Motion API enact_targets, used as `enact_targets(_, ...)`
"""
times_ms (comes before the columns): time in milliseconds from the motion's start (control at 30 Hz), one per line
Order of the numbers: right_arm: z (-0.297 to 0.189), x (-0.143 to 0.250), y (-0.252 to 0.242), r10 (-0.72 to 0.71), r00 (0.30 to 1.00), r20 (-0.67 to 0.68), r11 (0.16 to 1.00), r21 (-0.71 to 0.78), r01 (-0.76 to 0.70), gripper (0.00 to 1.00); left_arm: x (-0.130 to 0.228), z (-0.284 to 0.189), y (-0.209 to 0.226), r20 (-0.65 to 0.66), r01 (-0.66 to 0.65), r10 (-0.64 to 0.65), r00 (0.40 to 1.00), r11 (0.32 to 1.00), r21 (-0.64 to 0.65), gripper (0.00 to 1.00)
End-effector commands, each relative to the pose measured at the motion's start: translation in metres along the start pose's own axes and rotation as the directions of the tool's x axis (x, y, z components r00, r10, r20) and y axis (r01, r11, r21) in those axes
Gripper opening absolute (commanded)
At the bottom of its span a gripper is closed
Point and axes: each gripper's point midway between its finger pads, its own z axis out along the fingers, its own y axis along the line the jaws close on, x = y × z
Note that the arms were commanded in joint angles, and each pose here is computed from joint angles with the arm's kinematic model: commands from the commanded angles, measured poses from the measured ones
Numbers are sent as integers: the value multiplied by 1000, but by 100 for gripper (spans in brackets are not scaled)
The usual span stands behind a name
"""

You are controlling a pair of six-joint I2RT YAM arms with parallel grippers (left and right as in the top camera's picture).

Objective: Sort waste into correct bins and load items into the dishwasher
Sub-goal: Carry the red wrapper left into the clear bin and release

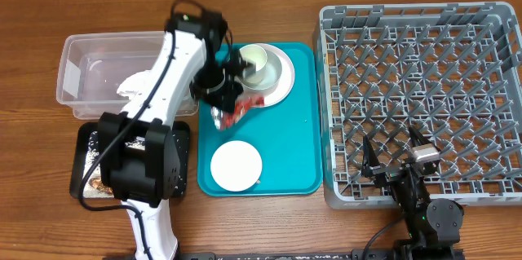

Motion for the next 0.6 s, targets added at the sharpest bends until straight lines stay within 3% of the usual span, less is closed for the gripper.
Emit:
enact_targets(0,0,2,1,3,1000,3,1000,-3,-3,100,-18,-39,13,100,77,-67,993,992,-100,4)
enact_targets(233,0,2,1,3,1000,3,1000,-3,-3,100,-13,-91,87,278,432,-356,892,851,-297,4)
enact_targets(367,0,2,1,3,1000,3,1000,-4,-3,100,9,-104,127,342,601,-508,790,751,-272,4)
enact_targets(567,0,2,1,3,1000,3,1000,-3,-3,100,44,-119,172,392,745,-642,659,629,-223,4)
